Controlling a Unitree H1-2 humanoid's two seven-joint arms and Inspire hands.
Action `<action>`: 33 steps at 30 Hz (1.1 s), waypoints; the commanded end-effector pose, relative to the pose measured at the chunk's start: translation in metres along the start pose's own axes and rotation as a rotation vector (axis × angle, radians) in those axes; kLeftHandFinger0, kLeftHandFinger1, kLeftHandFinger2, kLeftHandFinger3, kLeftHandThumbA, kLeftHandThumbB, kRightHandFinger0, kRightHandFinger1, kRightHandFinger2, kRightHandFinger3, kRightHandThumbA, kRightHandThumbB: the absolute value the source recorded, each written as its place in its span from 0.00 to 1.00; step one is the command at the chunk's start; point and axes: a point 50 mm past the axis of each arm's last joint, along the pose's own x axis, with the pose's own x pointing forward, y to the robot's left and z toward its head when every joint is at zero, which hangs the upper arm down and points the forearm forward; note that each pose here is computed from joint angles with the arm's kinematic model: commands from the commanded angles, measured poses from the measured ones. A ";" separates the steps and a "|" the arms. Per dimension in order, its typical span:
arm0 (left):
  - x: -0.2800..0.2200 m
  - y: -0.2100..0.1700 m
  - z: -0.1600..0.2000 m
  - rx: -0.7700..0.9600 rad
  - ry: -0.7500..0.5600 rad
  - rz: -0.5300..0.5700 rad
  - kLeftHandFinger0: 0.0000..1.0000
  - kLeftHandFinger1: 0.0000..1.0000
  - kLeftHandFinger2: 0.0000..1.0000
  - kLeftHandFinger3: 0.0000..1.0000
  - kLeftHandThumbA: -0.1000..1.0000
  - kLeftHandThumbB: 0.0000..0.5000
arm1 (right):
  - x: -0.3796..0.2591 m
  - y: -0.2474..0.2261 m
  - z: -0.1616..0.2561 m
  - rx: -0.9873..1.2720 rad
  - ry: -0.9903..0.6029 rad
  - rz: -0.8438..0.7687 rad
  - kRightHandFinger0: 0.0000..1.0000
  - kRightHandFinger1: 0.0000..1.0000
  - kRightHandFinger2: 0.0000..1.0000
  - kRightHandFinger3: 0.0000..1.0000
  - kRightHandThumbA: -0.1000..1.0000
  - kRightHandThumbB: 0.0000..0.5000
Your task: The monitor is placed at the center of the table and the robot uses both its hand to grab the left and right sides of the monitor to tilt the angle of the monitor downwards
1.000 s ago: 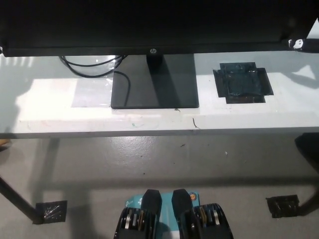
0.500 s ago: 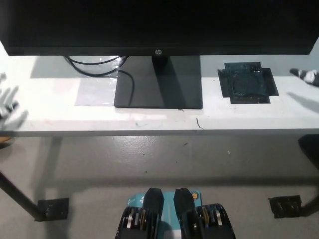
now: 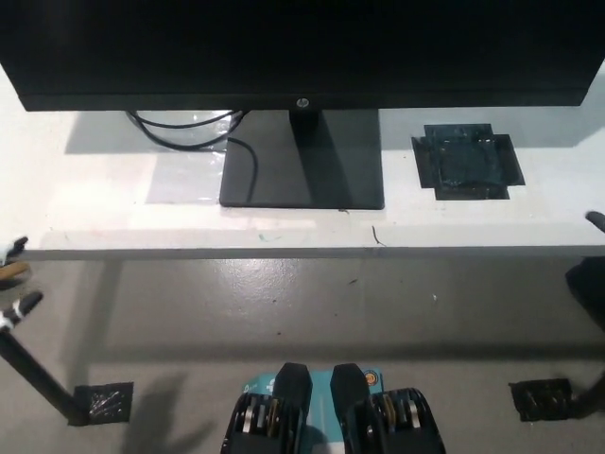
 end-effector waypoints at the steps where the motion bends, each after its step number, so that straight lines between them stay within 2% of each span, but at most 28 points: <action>1: -0.029 0.051 0.091 -0.273 -0.353 0.238 1.00 1.00 1.00 1.00 1.00 0.75 | -0.013 -0.077 0.121 0.173 -0.500 -0.250 1.00 1.00 1.00 1.00 1.00 0.93; 3: -0.034 0.038 0.113 -0.312 -0.421 0.246 1.00 1.00 1.00 1.00 1.00 0.70 | -0.025 -0.064 0.142 0.176 -0.557 -0.290 1.00 1.00 1.00 1.00 1.00 0.95; 4: -0.036 0.027 0.124 -0.339 -0.431 0.245 1.00 1.00 1.00 1.00 1.00 0.73 | -0.032 -0.053 0.148 0.193 -0.564 -0.297 1.00 1.00 1.00 1.00 1.00 0.95; 5: -0.035 0.011 0.135 -0.374 -0.467 0.261 1.00 1.00 1.00 1.00 1.00 0.72 | -0.040 -0.036 0.156 0.236 -0.566 -0.278 1.00 1.00 1.00 1.00 1.00 0.88; 6: -0.033 -0.005 0.142 -0.420 -0.486 0.265 1.00 1.00 1.00 1.00 1.00 0.74 | -0.046 -0.016 0.161 0.293 -0.552 -0.246 1.00 1.00 1.00 1.00 1.00 0.85; 8: -0.028 -0.039 0.148 -0.489 -0.507 0.230 1.00 1.00 1.00 1.00 1.00 0.68 | -0.058 0.026 0.160 0.358 -0.482 -0.173 1.00 1.00 1.00 1.00 1.00 0.93; 9: -0.022 -0.059 0.146 -0.522 -0.485 0.212 1.00 1.00 1.00 1.00 1.00 0.67 | -0.063 0.051 0.156 0.393 -0.426 -0.135 1.00 1.00 1.00 1.00 1.00 0.85; 10: -0.020 -0.066 0.146 -0.533 -0.476 0.206 1.00 1.00 1.00 1.00 1.00 0.68 | -0.066 0.059 0.155 0.404 -0.408 -0.122 1.00 1.00 1.00 1.00 1.00 0.82; 11: -0.016 -0.086 0.144 -0.598 -0.437 0.190 1.00 1.00 1.00 1.00 1.00 0.70 | -0.074 0.086 0.148 0.446 -0.325 -0.103 1.00 1.00 1.00 1.00 1.00 0.87; 13: -0.008 -0.108 0.138 -0.583 -0.375 0.170 1.00 1.00 1.00 1.00 1.00 0.69 | -0.084 0.121 0.133 0.472 -0.208 -0.061 1.00 1.00 1.00 1.00 1.00 0.88; 15: 0.000 -0.127 0.131 -0.550 -0.318 0.162 1.00 1.00 1.00 1.00 1.00 0.66 | -0.089 0.149 0.117 0.479 -0.113 -0.036 1.00 1.00 1.00 1.00 1.00 0.85; 16: 0.003 -0.135 0.125 -0.533 -0.289 0.149 1.00 1.00 1.00 1.00 1.00 0.63 | -0.088 0.164 0.109 0.509 -0.060 -0.011 1.00 1.00 1.00 1.00 1.00 0.87; 18: 0.007 -0.151 0.113 -0.525 -0.230 0.124 1.00 1.00 1.00 1.00 1.00 0.59 | -0.090 0.187 0.095 0.512 0.021 0.013 1.00 1.00 1.00 1.00 1.00 0.83; 19: 0.010 -0.160 0.107 -0.539 -0.196 0.109 1.00 1.00 1.00 1.00 1.00 0.62 | -0.090 0.199 0.089 0.506 0.059 0.022 1.00 1.00 1.00 1.00 1.00 0.82; 20: 0.012 -0.165 0.103 -0.546 -0.174 0.103 1.00 1.00 1.00 1.00 1.00 0.66 | -0.090 0.206 0.084 0.517 0.091 0.026 1.00 1.00 1.00 1.00 1.00 0.84; 22: 0.016 -0.174 0.095 -0.562 -0.133 0.093 1.00 1.00 1.00 1.00 1.00 0.67 | -0.086 0.221 0.076 0.533 0.147 0.040 1.00 1.00 1.00 1.00 1.00 0.86; 23: 0.017 -0.177 0.089 -0.557 -0.111 0.079 1.00 1.00 1.00 1.00 1.00 0.65 | -0.085 0.230 0.071 0.534 0.175 0.055 1.00 1.00 1.00 1.00 1.00 0.83; 25: 0.020 -0.178 0.076 -0.548 -0.074 0.059 1.00 1.00 1.00 1.00 1.00 0.70 | -0.076 0.244 0.065 0.514 0.197 0.087 1.00 1.00 1.00 1.00 1.00 0.80; 28: 0.022 -0.180 0.072 -0.540 -0.068 0.039 1.00 1.00 1.00 1.00 1.00 0.68 | -0.077 0.249 0.057 0.489 0.225 0.107 1.00 1.00 1.00 1.00 1.00 0.75; 33: 0.021 -0.182 0.073 -0.532 -0.070 0.027 1.00 1.00 1.00 1.00 1.00 0.64 | -0.080 0.254 0.048 0.487 0.270 0.122 1.00 1.00 1.00 1.00 1.00 0.76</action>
